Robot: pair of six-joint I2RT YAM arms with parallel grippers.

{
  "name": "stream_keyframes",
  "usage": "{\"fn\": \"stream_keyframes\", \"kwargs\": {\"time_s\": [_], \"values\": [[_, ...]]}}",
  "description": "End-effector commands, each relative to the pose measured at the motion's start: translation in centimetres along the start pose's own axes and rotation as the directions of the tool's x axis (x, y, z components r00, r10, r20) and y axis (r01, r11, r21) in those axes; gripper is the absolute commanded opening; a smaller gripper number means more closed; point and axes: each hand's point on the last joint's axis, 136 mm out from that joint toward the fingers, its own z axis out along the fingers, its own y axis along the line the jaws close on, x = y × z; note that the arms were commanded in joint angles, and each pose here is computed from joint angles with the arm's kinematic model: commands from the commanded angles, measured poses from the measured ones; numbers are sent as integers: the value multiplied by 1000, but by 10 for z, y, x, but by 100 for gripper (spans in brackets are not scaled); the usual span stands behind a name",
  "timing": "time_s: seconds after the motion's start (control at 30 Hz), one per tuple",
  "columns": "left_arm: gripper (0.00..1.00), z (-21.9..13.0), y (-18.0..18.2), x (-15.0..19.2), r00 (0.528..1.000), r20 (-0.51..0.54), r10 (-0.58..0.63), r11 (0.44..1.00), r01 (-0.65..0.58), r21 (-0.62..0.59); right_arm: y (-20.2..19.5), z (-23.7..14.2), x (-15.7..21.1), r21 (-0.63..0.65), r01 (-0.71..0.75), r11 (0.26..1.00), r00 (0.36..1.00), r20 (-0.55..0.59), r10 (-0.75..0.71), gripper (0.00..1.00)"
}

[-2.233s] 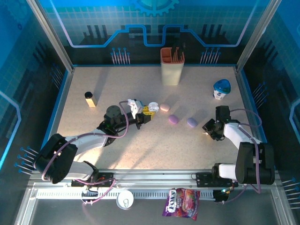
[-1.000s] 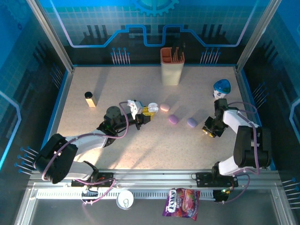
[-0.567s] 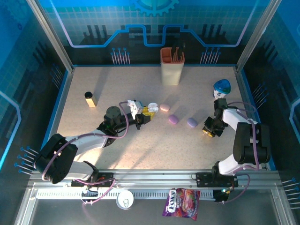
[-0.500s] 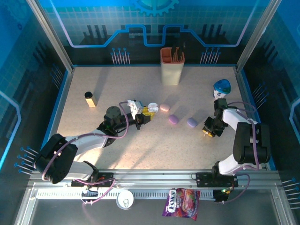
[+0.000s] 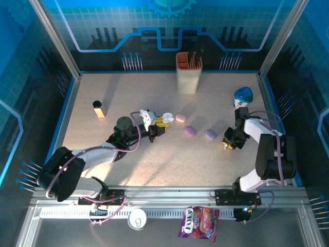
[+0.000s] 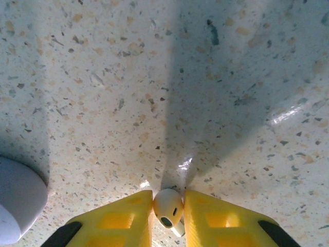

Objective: Insert wireless bluetooth earbuds into charging case

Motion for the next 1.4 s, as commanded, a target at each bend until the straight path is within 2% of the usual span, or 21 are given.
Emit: {"fn": "stream_keyframes", "kwargs": {"time_s": [0.0,0.27,0.47,0.6,0.7,0.97,1.2,1.37], "values": [[0,-3,0,-7,999,23,31,1000,-31,-6,-3,0,-4,4,-7,1000,1000,-10,7,20],[0,-3,0,-7,999,25,32,999,-32,-7,-4,-7,-3,-13,-15,1000,1000,14,16,15],[0,2,4,-12,998,49,31,999,-31,-9,20,-33,-13,-170,39,985,988,151,-13,14],[0,7,2,-15,998,53,22,1000,-23,14,46,-61,-18,-315,145,938,959,276,-55,15],[0,8,1,-18,997,66,28,999,-30,27,62,-85,-18,-369,222,902,927,366,-79,15],[0,14,3,-20,998,65,8,999,-10,38,121,-151,-2,-483,431,763,829,545,-123,15],[0,19,5,-23,998,68,-13,999,10,42,175,-207,29,-544,619,566,722,679,-138,15],[0,20,4,-27,996,80,-27,998,23,52,204,-233,49,-563,690,454,681,717,-146,15]]}}
